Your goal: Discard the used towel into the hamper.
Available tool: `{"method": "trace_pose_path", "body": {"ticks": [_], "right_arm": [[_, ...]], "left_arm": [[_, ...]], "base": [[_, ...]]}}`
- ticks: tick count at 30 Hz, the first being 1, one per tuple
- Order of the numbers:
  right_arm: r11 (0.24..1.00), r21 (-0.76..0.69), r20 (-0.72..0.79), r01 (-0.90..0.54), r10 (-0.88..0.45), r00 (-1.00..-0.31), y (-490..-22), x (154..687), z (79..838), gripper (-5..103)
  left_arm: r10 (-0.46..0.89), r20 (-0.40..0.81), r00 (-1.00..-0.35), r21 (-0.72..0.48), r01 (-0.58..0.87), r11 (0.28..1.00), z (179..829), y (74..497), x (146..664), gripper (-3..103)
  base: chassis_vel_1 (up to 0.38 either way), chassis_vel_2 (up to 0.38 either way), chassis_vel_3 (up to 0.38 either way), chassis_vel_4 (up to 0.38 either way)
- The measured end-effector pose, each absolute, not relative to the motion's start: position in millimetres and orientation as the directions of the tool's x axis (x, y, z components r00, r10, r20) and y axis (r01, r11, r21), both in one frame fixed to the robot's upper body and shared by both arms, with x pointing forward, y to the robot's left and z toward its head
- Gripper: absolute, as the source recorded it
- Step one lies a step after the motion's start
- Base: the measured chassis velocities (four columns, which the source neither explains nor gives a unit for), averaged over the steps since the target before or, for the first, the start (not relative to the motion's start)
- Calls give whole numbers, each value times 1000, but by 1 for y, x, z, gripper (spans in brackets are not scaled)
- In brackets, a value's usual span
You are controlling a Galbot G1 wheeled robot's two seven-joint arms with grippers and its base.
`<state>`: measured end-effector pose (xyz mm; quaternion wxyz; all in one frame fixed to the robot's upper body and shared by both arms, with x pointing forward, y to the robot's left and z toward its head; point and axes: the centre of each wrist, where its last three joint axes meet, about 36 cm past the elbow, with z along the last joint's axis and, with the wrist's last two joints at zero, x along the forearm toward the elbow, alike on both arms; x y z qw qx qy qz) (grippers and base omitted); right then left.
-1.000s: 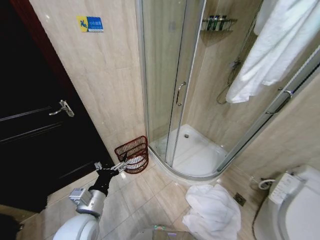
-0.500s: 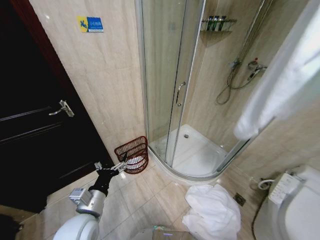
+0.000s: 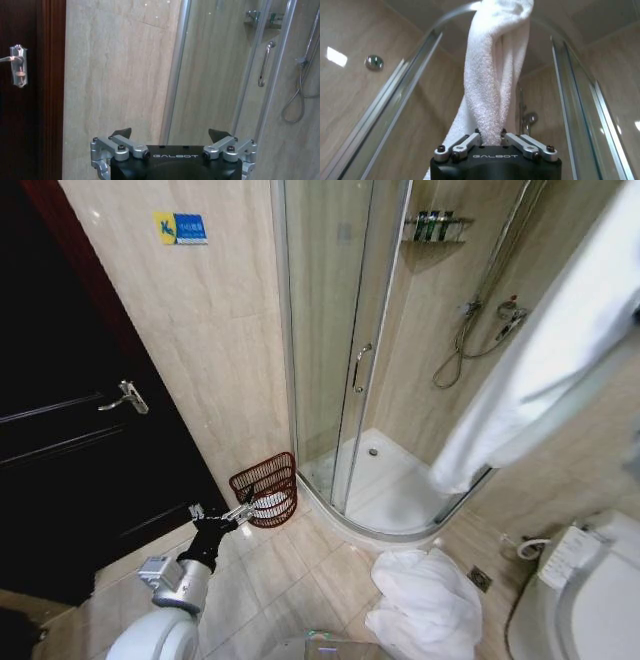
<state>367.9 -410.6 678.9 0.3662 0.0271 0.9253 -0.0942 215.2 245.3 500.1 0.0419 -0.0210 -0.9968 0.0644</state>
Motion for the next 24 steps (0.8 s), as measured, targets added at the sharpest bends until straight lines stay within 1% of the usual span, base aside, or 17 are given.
{"method": "trace_pose_path", "body": {"ticks": [3, 8, 15, 18, 24], "right_arm": [[982, -145, -653, 119, -4, -758, -408, 362, 644, 9], [986, -117, -627, 116, 17, -779, -398, 355, 609, 9], [990, -105, -615, 92, 9, -789, -372, 341, 572, 9], [992, -97, -613, 83, 6, -790, -354, 331, 551, 9], [991, -120, -626, 65, -25, -779, -333, 312, 539, 9]], "left_arm": [[48, 81, -996, -130, 37, 991, 500, 245, 215, 100], [47, 81, -996, -130, 37, 991, 500, 245, 215, 100], [47, 81, -996, -130, 37, 991, 500, 245, 215, 100], [47, 81, -996, -130, 37, 991, 500, 245, 215, 100], [47, 81, -996, -130, 37, 991, 500, 245, 215, 100]], "base": [[0, 0, 0, 0], [0, 0, 0, 0], [0, 0, 0, 0], [0, 0, 0, 0], [0, 0, 0, 0]]}}
